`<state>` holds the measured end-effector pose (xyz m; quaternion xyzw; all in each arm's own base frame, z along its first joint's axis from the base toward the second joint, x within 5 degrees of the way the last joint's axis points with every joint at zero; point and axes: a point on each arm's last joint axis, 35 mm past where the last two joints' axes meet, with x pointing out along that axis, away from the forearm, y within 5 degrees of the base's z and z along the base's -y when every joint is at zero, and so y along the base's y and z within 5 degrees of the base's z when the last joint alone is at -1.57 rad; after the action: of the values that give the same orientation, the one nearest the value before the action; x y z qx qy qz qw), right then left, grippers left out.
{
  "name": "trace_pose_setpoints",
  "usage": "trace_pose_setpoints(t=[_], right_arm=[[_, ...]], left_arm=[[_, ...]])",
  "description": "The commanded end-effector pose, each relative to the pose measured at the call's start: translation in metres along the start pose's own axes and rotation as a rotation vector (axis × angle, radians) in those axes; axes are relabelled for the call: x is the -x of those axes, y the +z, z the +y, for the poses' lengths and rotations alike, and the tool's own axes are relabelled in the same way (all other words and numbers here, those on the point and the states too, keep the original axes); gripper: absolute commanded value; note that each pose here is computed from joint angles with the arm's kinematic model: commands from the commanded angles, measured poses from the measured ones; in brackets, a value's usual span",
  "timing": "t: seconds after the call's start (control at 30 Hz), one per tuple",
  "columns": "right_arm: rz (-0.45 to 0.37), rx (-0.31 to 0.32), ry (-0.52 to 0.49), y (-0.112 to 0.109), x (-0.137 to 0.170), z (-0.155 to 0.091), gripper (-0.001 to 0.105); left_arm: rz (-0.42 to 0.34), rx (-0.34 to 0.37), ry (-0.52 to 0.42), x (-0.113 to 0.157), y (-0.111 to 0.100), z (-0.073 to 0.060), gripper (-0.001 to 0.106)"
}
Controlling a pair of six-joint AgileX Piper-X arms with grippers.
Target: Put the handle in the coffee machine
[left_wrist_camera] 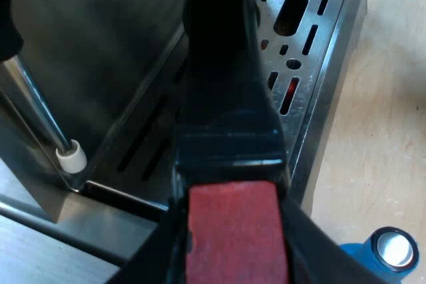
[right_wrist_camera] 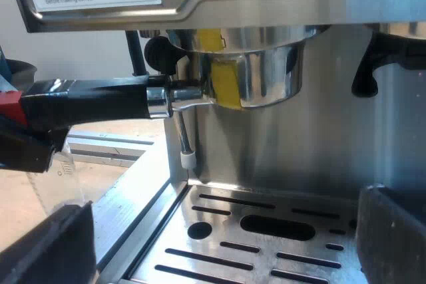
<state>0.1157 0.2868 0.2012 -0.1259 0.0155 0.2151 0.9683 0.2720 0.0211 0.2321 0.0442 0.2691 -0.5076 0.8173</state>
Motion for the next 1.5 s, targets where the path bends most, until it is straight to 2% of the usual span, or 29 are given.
trace_pose_setpoints(t=[0.03, 0.47, 0.87, 1.03, 1.5], right_arm=[[-0.012, -0.007, -0.009, 0.004, 0.0, 0.0, 0.08], [-0.012, -0.007, -0.009, 0.004, 0.0, 0.0, 0.08], [-0.012, -0.007, -0.009, 0.004, 0.0, 0.0, 0.08], [-0.012, -0.007, -0.009, 0.004, 0.0, 0.0, 0.08], [-0.012, -0.007, -0.009, 0.004, 0.0, 0.0, 0.08]], left_arm=[[-0.065, -0.025, -0.029, 0.002, 0.008, 0.0, 0.0], [-0.094, -0.041, -0.013, 0.004, 0.014, 0.0, 0.0], [-0.147, -0.126, -0.005, 0.014, 0.029, -0.01, 0.0], [-0.159, -0.09, -0.019, 0.015, 0.029, -0.011, 0.0], [-0.166, -0.091, -0.021, 0.015, 0.03, -0.01, 0.0]])
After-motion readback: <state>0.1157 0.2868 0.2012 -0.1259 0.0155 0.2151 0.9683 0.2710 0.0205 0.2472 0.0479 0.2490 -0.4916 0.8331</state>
